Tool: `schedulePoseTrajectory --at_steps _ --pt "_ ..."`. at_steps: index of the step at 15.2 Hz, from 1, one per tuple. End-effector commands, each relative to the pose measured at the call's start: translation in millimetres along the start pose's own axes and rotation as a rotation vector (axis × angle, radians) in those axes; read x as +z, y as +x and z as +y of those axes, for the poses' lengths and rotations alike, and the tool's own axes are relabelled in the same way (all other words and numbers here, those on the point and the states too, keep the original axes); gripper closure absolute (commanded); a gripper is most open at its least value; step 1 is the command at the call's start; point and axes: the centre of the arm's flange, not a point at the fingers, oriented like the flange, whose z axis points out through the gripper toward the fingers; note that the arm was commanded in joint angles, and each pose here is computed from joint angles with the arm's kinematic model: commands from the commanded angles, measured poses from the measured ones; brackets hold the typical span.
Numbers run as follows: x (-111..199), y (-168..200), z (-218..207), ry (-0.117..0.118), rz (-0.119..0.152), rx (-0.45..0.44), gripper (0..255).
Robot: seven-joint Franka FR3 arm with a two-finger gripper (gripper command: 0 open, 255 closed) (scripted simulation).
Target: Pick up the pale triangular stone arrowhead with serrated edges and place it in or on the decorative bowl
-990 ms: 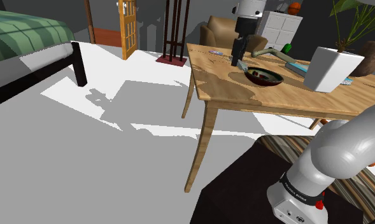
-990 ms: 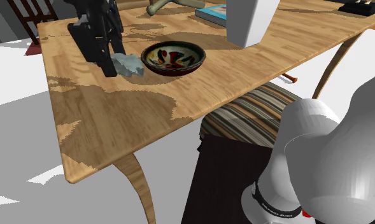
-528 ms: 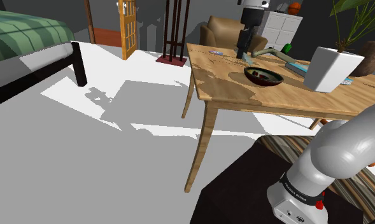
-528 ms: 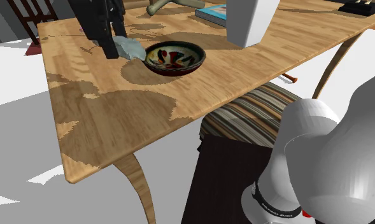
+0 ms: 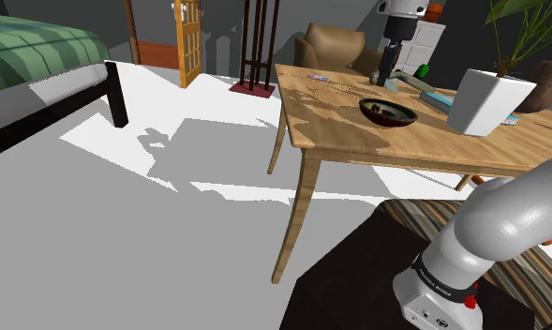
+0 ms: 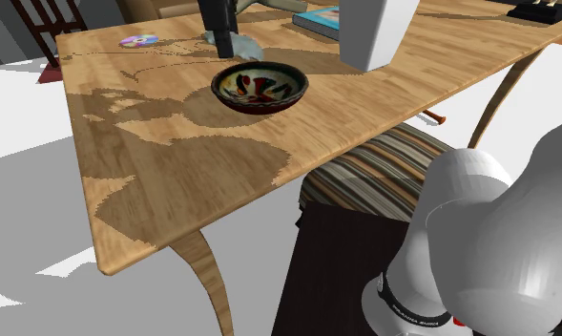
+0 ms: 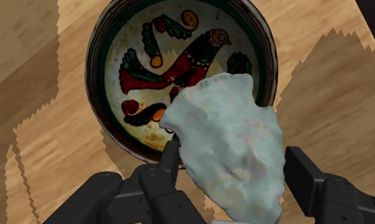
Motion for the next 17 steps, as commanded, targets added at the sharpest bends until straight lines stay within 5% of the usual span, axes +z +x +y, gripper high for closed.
schedulePoseTrajectory --at_steps 1,4,17 --pt "1 -15 20 0.0 0.0 -0.001 255" --pt "2 -35 50 0.0 0.0 -0.001 255" --pt "71 -31 47 0.0 0.0 -0.001 255"
